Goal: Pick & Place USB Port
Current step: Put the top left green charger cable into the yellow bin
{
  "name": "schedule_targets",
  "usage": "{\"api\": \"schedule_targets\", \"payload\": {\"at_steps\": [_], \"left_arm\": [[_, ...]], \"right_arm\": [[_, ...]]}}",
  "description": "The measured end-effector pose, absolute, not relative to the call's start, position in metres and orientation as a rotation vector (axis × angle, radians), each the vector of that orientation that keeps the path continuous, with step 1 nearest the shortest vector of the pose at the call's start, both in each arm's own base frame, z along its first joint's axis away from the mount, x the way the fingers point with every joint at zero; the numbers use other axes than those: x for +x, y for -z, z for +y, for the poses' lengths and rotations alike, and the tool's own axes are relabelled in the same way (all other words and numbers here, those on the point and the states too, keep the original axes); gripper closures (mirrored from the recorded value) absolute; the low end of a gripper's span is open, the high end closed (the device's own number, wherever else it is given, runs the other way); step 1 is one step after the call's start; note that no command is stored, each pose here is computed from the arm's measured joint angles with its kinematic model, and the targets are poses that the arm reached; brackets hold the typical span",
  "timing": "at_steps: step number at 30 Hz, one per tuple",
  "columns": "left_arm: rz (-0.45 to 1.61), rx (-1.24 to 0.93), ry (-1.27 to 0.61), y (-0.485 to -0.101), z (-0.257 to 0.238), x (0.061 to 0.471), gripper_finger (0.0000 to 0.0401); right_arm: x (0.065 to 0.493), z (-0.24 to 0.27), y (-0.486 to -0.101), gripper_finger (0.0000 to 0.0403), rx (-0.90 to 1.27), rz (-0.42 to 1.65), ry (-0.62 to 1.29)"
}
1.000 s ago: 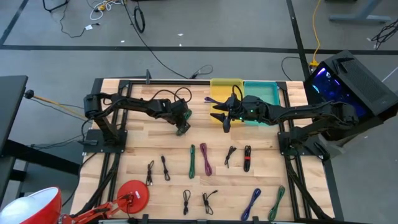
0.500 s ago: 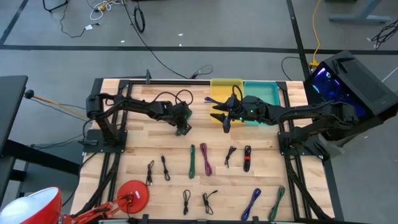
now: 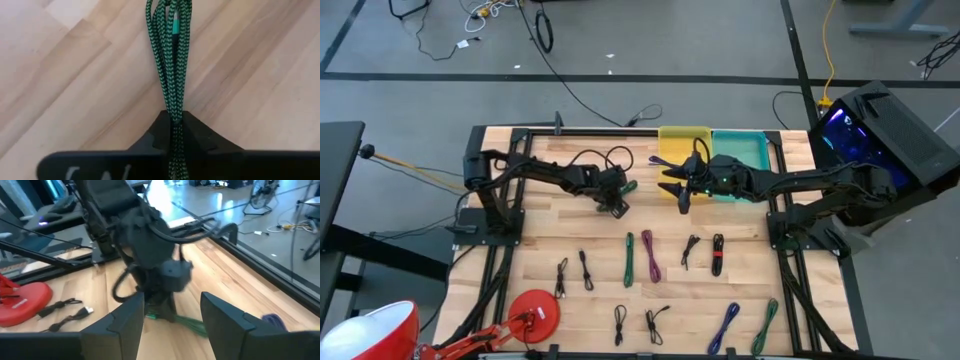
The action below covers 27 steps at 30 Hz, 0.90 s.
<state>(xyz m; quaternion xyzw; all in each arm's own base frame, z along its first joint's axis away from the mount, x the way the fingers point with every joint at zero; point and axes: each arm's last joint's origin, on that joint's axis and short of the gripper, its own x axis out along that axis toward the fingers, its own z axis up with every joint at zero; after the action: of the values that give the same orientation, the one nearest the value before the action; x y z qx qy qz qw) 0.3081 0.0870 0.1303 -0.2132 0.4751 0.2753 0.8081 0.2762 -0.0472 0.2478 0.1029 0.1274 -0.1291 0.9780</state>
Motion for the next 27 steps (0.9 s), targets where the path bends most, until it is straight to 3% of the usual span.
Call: {"api": "schedule_targets", "payload": {"at_steps": [9,17,27], "left_arm": [[0.718,-0.351,-0.551,-0.210,0.076,0.296,0.0377],[0.295,-0.193,-0.356,-0.290,0.040,0.286,0.0377],[0.145,-0.102,-0.264,-0.305,0.016,0.293,0.0377]], "right_arm": [[0.274,-0.051,-0.245,0.0207,0.211,0.290,0.300],[0.279,-0.050,-0.262,0.0207,0.214,0.111,0.202],[0.282,-0.039,-0.283,0.0207,0.196,-0.110,0.113]]}}
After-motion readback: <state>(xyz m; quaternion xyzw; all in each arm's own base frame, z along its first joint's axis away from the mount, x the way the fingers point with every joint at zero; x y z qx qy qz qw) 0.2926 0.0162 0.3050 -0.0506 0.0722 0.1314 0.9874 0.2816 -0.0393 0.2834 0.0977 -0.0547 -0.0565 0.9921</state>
